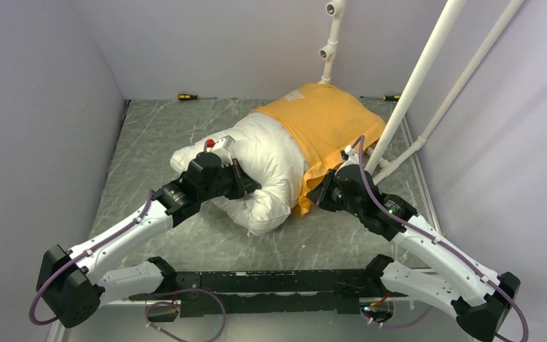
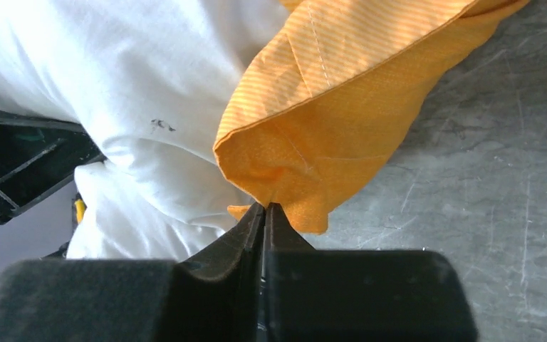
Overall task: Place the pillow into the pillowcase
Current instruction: Stuff the pillow into the pillowcase.
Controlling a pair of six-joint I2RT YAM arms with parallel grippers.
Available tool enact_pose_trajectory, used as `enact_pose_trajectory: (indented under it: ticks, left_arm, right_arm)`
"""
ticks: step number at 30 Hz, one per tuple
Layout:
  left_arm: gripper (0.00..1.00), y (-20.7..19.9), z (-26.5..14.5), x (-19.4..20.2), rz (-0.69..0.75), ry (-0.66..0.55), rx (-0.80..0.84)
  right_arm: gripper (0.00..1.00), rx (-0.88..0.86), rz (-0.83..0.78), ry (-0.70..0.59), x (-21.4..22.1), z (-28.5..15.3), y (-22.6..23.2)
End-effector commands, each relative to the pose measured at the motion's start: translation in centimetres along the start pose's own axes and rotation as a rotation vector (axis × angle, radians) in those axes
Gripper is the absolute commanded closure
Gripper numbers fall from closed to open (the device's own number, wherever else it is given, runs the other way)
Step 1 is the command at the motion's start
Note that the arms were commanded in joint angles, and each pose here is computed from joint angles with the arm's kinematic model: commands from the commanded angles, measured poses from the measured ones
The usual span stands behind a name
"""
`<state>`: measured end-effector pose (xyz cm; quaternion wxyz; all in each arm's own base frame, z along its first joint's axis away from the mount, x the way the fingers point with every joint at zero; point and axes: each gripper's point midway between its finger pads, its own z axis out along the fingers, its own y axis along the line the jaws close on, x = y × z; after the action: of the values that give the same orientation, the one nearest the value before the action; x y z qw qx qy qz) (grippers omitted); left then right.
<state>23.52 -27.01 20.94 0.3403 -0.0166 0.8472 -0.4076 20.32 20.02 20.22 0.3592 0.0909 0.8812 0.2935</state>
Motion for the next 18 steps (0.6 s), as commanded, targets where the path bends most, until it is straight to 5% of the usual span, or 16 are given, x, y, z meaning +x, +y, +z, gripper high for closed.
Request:
enact_pose_trajectory:
  ticks: [1, 2, 4, 9, 13, 18]
  left_arm:
    - [1.0, -0.6, 0.7, -2.3, 0.056, -0.104, 0.027]
    - [1.0, -0.6, 0.7, -2.3, 0.057, -0.104, 0.028]
    - [1.0, -0.5, 0.6, -2.3, 0.06, -0.103, 0.023]
    - [1.0, -0.2, 0.4, -2.3, 0.068, -0.108, 0.01]
    - [1.0, -0.2, 0.4, -2.3, 0.07, -0.108, 0.01]
    - [1.0, -0.4, 0.5, -2.5, 0.078, -0.107, 0.015]
  right_arm:
    - [0.74, -0.05, -0.009, -0.016, -0.5, -0.1, 1.0]
    - [0.53, -0.054, -0.009, -0.021, -0.5, 0.0, 1.0]
    - [0.35, -0.057, -0.005, -0.026, -0.6, 0.3, 1.1]
    - [0.27, 0.015, -0.025, 0.007, -0.2, 2.2, 0.4]
    - [0.44, 0.097, -0.042, 0.039, 0.4, 3.7, -0.9]
    - [1.0, 0.027, -0.043, 0.044, 0.3, 3.2, 0.4]
